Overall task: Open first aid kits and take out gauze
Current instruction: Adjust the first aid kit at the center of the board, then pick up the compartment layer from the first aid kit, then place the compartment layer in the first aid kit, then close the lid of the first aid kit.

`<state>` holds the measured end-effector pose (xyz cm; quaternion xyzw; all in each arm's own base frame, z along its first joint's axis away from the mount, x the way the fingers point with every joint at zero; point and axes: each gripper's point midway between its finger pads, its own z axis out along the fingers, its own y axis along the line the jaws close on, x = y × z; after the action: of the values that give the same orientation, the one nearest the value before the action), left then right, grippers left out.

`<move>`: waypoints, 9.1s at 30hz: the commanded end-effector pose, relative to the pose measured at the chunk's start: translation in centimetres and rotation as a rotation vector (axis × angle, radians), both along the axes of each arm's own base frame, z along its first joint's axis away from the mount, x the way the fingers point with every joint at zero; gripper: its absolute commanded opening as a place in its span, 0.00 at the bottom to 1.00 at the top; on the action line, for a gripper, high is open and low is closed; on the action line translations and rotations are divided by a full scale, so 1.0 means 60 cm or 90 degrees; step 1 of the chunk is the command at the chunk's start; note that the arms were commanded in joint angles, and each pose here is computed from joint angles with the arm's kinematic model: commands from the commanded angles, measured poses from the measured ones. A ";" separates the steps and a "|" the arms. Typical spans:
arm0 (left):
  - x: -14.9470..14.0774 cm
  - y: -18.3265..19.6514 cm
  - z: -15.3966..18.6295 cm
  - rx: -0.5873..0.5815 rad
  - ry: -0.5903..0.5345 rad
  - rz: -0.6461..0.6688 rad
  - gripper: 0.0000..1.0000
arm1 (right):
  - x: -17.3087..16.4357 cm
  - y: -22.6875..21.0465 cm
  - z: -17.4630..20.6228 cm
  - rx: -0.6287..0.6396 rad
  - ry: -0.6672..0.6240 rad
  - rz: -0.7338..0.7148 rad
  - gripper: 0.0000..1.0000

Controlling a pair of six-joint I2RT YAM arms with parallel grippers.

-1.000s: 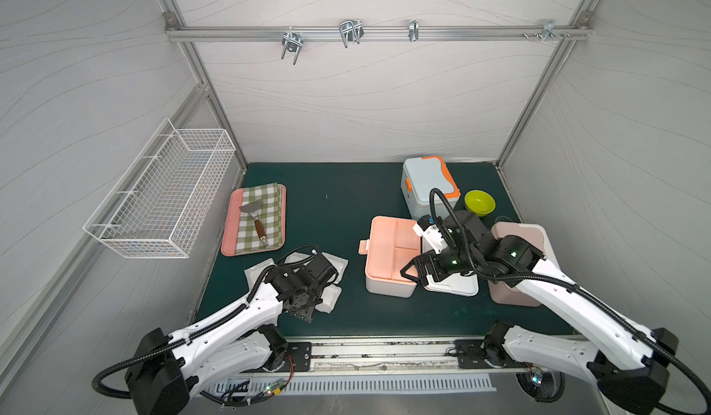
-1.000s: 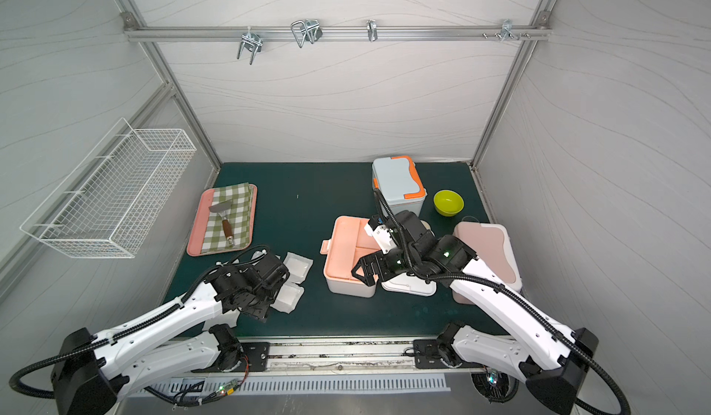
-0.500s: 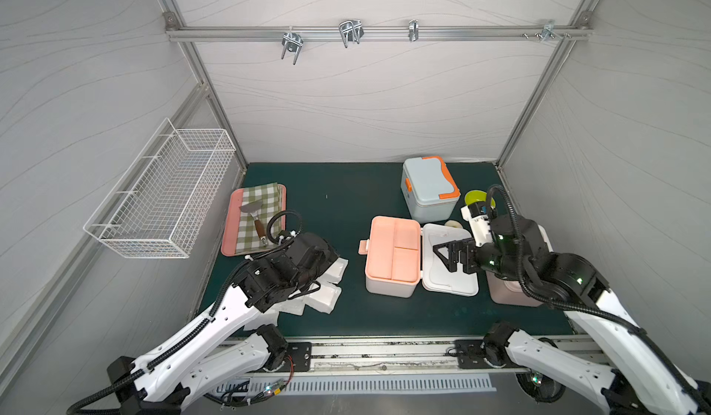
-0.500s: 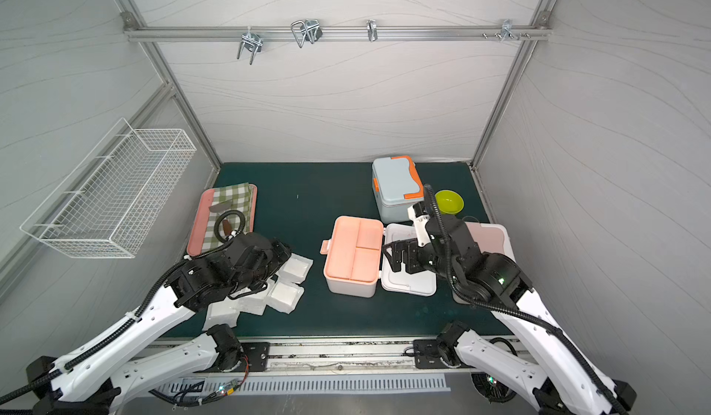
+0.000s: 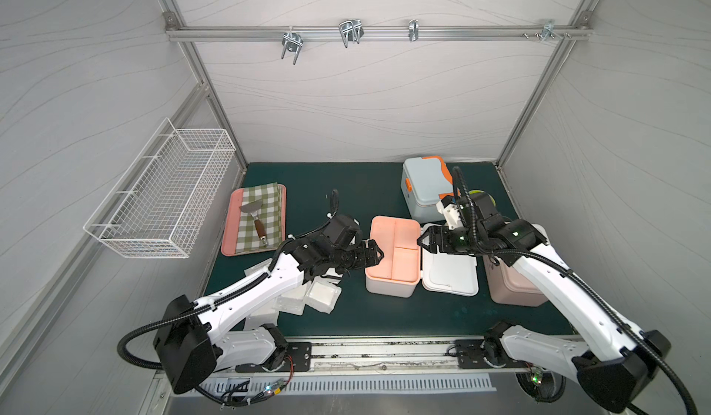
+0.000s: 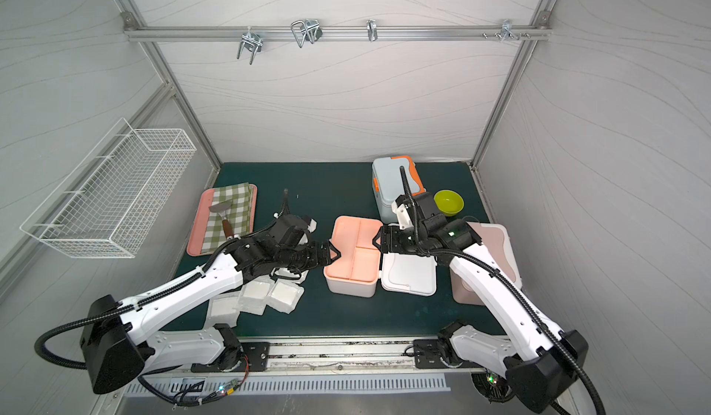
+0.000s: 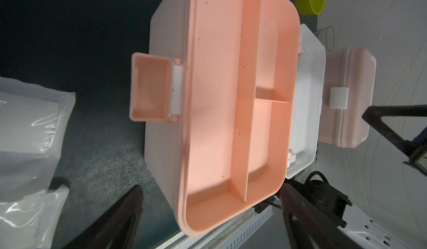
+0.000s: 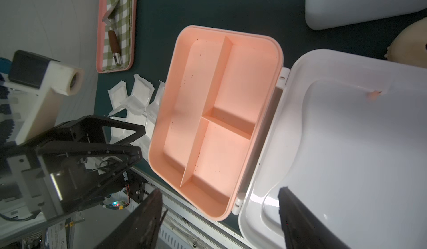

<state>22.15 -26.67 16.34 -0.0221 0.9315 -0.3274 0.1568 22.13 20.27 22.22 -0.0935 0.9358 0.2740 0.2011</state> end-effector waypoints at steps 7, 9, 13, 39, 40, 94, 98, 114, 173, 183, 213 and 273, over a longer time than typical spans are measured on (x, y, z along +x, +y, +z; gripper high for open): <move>-0.003 -0.050 0.012 -0.084 -0.010 -0.061 0.92 | 0.038 0.041 -0.019 -0.109 -0.033 -0.031 0.74; -0.011 -0.058 0.010 -0.097 -0.005 -0.066 0.91 | 0.045 0.051 -0.028 -0.127 -0.029 -0.031 0.74; -0.028 -0.075 0.001 -0.104 0.003 -0.078 0.91 | 0.055 0.071 -0.043 -0.156 -0.021 -0.023 0.71; -0.045 0.052 0.010 -0.074 -0.082 0.034 0.97 | 0.068 0.137 -0.141 -0.336 0.029 0.003 0.44; -0.045 0.056 0.013 -0.077 -0.089 0.035 0.99 | 0.068 0.138 -0.145 -0.344 0.031 0.000 0.42; -0.046 0.089 0.073 -0.106 -0.157 0.059 0.99 | 0.067 0.139 -0.037 -0.456 -0.129 -0.098 0.00; -0.048 0.095 0.101 -0.119 -0.188 0.059 0.99 | 0.065 0.125 0.018 -0.413 -0.170 -0.104 0.00; -0.076 0.207 0.269 -0.073 -0.445 0.092 0.99 | 0.021 -0.096 0.236 -0.060 -0.428 -0.186 0.00; -0.043 0.172 0.097 0.018 -0.221 0.089 0.99 | 0.072 0.147 -0.123 -0.357 0.069 -0.099 0.00; -0.049 0.179 0.098 0.014 -0.224 0.094 0.99 | 0.071 0.132 -0.114 -0.377 0.060 -0.108 0.00; -0.050 0.147 0.132 -0.043 -0.227 0.058 0.99 | 0.060 0.121 -0.044 -0.202 0.032 -0.057 0.99; -0.003 -0.161 -0.039 0.067 0.007 -0.183 0.96 | 0.089 -0.174 -0.175 0.160 0.185 -0.258 0.99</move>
<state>22.10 -34.99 14.24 0.1158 0.9484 -0.2733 0.1113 27.28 8.51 11.23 0.1698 0.9270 0.3052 0.1371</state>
